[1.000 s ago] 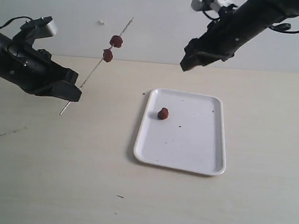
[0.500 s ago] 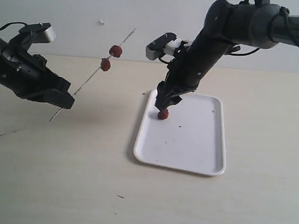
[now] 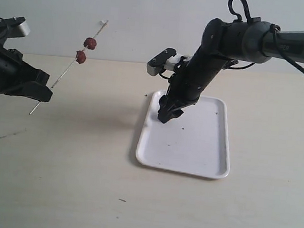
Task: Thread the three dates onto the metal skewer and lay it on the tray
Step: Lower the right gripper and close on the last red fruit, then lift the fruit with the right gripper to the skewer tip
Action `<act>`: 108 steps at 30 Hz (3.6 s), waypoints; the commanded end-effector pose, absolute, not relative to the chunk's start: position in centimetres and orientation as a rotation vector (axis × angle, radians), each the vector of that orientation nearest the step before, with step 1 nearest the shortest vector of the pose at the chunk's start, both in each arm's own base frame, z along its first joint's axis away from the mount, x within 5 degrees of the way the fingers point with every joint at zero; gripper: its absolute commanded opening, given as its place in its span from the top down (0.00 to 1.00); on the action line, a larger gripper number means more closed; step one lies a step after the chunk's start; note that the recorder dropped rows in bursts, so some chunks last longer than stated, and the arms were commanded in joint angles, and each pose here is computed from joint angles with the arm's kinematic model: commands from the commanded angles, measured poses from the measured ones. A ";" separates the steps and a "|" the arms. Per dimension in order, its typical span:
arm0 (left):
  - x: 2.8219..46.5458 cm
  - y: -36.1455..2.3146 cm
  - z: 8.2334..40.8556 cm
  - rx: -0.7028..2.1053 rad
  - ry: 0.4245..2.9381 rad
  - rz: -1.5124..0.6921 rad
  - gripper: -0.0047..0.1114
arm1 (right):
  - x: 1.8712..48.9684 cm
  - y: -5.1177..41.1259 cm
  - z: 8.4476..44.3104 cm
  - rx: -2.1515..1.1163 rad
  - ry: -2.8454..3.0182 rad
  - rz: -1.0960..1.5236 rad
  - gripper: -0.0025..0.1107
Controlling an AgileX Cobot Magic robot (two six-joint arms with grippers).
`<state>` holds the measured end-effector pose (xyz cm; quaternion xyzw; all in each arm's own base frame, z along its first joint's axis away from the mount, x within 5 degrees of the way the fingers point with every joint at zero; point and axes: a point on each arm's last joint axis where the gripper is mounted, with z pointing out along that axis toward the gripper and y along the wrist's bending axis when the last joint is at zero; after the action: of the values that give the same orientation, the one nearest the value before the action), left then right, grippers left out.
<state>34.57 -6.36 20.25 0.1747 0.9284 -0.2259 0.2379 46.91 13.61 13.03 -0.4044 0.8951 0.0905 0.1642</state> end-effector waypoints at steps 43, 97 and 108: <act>34.6 -5.9 20.8 0.422 2.529 -0.658 0.96 | 47.2 13.9 9.6 -1.167 2.571 0.251 0.55; 32.0 -11.0 20.7 0.709 2.572 -0.895 0.96 | 49.4 8.8 14.9 0.027 2.561 1.043 0.82; 30.8 -10.8 19.0 0.612 2.668 -0.924 0.96 | 50.7 8.4 15.7 0.207 2.412 1.095 0.82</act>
<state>31.02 -10.55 19.02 0.2201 0.9162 -0.3105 0.1252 50.53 8.59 15.21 0.0600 0.8916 0.3866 0.2281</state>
